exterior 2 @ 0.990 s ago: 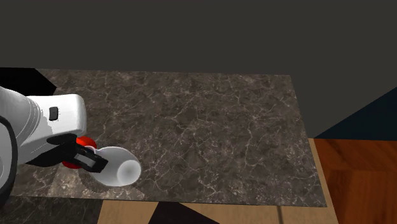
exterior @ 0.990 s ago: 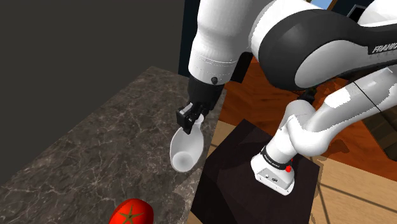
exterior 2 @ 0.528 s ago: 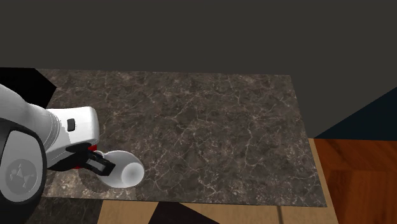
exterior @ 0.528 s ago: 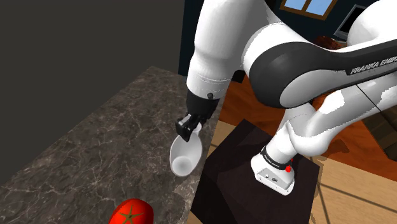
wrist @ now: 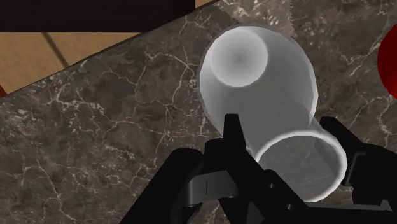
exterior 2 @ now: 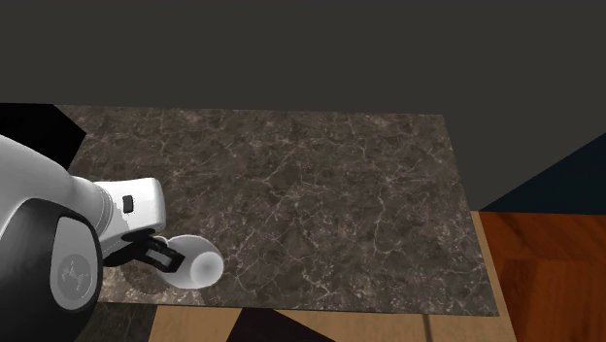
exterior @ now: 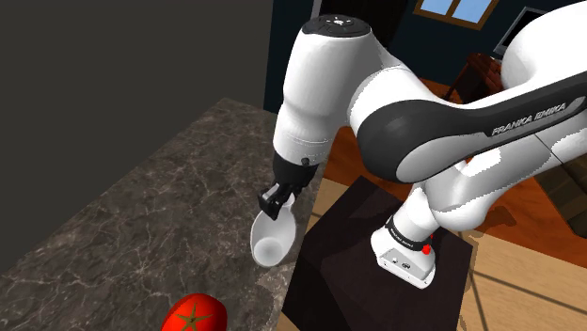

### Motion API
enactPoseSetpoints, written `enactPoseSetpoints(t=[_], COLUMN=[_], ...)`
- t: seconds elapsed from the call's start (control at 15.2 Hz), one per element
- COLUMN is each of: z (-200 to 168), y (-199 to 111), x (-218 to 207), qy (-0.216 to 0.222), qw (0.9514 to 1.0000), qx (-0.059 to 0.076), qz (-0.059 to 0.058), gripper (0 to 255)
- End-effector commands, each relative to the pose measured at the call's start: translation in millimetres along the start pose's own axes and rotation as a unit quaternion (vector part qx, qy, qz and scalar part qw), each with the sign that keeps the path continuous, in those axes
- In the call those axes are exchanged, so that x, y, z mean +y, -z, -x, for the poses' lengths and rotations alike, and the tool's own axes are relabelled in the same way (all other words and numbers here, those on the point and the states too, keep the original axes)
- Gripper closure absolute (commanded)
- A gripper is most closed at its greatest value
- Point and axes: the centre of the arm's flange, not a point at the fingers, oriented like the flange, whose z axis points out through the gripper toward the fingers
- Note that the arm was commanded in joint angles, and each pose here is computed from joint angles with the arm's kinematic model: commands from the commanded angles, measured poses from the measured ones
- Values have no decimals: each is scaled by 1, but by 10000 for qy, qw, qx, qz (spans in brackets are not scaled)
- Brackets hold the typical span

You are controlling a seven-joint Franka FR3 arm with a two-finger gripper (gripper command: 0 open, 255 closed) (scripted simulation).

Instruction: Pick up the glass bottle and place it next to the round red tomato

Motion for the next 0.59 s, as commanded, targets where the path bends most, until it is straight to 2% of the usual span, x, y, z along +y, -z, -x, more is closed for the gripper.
enactPoseSetpoints(t=[0.0, 0.26, 0.33, 0.53], z=[0, 0, 0, 0], y=[-1, -1, -1, -1], x=[0, 0, 0, 0], qy=[0, 0, 0, 0], qw=[10000, 10000, 10000, 10000], qx=[3, 3, 3, 3], qz=[-3, -3, -3, -3], gripper=[255, 255, 0, 0])
